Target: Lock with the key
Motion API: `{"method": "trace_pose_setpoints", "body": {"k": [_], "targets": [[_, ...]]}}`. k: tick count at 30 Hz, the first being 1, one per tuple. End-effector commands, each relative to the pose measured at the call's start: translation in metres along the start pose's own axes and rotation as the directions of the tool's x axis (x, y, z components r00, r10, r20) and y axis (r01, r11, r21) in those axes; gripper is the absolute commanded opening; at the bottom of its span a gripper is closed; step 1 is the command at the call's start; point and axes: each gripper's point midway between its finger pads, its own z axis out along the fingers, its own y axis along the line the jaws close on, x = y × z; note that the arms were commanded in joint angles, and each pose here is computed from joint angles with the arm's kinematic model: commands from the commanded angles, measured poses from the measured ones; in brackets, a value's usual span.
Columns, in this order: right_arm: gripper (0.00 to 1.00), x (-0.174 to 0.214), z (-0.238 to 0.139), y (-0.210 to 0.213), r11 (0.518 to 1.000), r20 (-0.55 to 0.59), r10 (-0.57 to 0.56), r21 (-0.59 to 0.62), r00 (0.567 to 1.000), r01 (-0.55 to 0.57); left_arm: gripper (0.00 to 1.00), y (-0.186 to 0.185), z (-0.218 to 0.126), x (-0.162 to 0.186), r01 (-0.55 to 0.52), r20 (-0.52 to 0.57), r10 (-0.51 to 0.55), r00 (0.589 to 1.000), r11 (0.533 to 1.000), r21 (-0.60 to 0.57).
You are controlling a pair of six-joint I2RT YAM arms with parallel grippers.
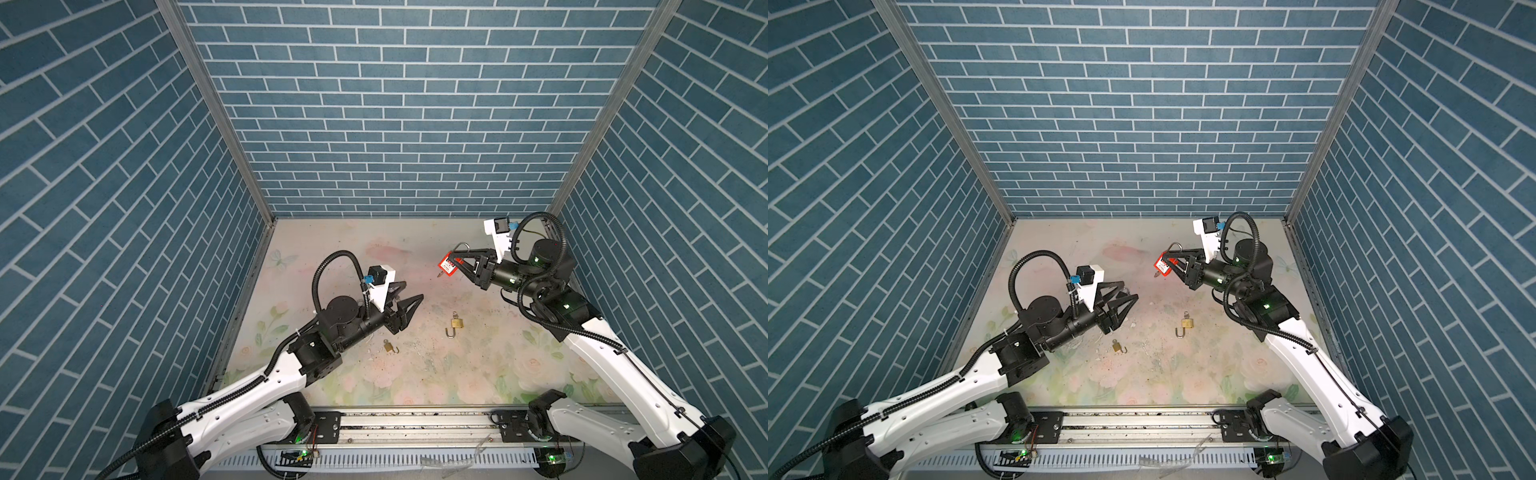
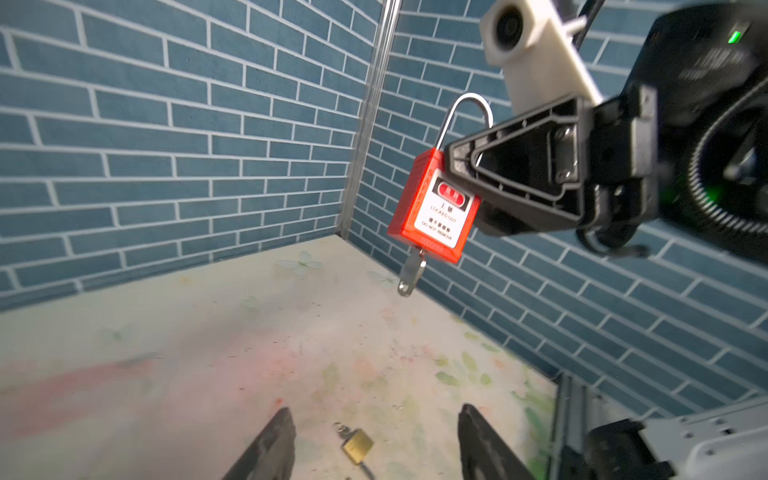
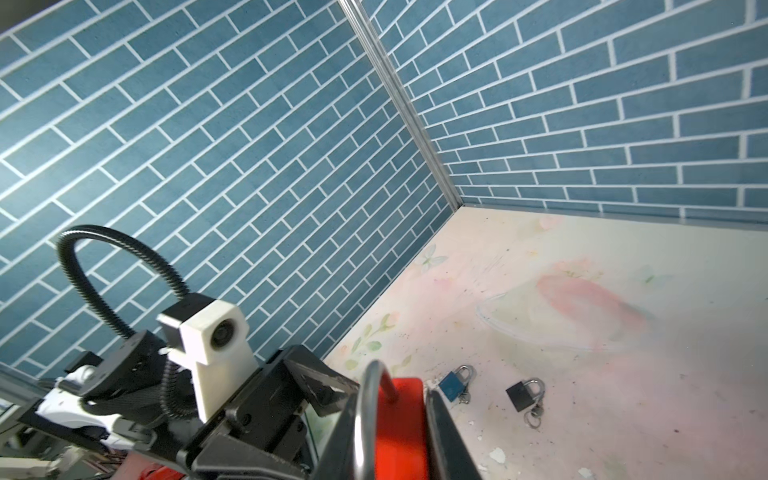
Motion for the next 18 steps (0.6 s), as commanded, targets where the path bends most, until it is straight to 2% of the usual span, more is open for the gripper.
{"method": "trace_pose_setpoints", "body": {"k": [1, 8, 11, 18], "targets": [[0.00, -0.010, -0.005, 0.022, 0.994, 0.045, 0.014, -0.106, 0.999, -0.009, 0.58, -0.021, 0.000, -0.027, 0.156, 0.117, -0.174, 0.978, 0.976, 0.151], [0.00, -0.002, -0.007, 0.018, 0.993, 0.052, 0.051, -0.112, 0.997, -0.045, 0.45, -0.028, 0.010, -0.035, 0.258, 0.179, -0.308, 0.934, 0.931, 0.259], [0.00, -0.002, -0.008, 0.020, 0.991, 0.056, 0.059, -0.122, 0.997, -0.052, 0.38, -0.024, 0.018, -0.033, 0.279, 0.172, -0.326, 0.930, 0.928, 0.246], [0.00, 0.000, -0.007, 0.019, 0.990, 0.056, 0.066, -0.130, 0.996, -0.058, 0.37, -0.025, 0.030, -0.029, 0.290, 0.155, -0.334, 0.930, 0.923, 0.252]]}}
